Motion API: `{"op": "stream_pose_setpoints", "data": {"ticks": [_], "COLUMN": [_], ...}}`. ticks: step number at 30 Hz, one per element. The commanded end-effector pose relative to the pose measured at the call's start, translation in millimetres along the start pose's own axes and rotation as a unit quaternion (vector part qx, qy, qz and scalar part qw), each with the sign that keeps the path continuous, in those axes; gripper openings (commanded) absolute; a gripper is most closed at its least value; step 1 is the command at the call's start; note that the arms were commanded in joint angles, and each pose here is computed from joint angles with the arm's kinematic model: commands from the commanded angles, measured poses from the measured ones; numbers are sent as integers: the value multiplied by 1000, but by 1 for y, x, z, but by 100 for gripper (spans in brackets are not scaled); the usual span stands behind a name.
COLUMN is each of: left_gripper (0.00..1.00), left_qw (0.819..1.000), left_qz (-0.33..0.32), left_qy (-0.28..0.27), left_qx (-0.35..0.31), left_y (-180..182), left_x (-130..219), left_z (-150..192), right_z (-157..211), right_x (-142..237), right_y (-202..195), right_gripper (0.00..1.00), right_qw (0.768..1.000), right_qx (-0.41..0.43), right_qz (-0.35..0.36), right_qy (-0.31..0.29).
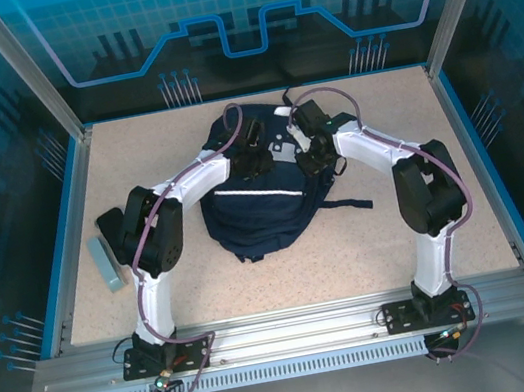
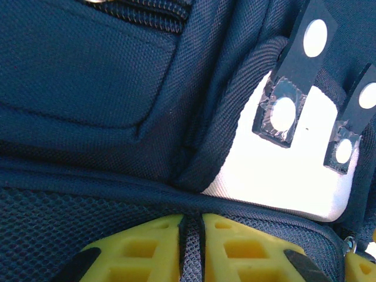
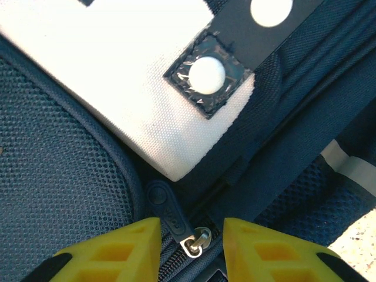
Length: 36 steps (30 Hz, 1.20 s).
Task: Pack books, pencil case, and school supplies into a backpack
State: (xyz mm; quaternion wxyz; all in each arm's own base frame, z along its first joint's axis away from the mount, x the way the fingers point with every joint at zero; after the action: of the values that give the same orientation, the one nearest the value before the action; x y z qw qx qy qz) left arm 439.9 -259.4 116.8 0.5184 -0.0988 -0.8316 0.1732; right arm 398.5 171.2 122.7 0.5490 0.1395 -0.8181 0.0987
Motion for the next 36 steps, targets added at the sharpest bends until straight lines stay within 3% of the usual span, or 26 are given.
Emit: {"op": "stream_pose_setpoints", "data": {"ticks": [1, 6, 12, 18, 29, 31, 36], "left_gripper": [17, 17, 16, 16, 16, 16, 18], "left_qw": [997, 996, 995, 994, 994, 994, 994], "left_qz": [-54, -57, -66, -73, -68, -68, -64], "left_qy": [60, 61, 73, 83, 85, 87, 85], "left_qx": [-7, 4, 9, 11, 8, 6, -7], "left_y": [31, 42, 57, 68, 68, 68, 70], "left_x": [-20, -19, -22, -23, -23, -23, -17], "left_z": [31, 31, 38, 43, 43, 44, 43], "right_z": [8, 14, 12, 2, -7, -6, -2], "right_x": [-4, -11, -21, -13, 10, 12, 13], "right_y": [8, 11, -4, -30, -45, -41, -8], "right_gripper": [37, 40, 33, 31, 23, 24, 35], "right_qw": [999, 997, 998, 997, 986, 988, 997], "right_qx": [35, 48, 26, -34, -110, -108, -67], "right_qz": [-27, -45, -11, 70, 117, 101, -21], "right_qy": [27, 51, 55, 12, -39, -39, -15]}}
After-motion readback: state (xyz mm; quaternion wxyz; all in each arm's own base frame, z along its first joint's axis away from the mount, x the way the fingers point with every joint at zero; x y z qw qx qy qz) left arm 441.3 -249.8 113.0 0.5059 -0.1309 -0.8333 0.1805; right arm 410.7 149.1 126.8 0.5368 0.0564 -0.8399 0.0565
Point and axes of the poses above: each hand's point on the last joint's axis, 136 mm out from that joint toward the fingers, its own x axis back along the fingers, its own y axis along the line the jaws close on, z = x × y, the point moved 4 cm from there along x, back along the fingers, and after that the axes turned 5 degrees about -x, right-handed, at the moved point
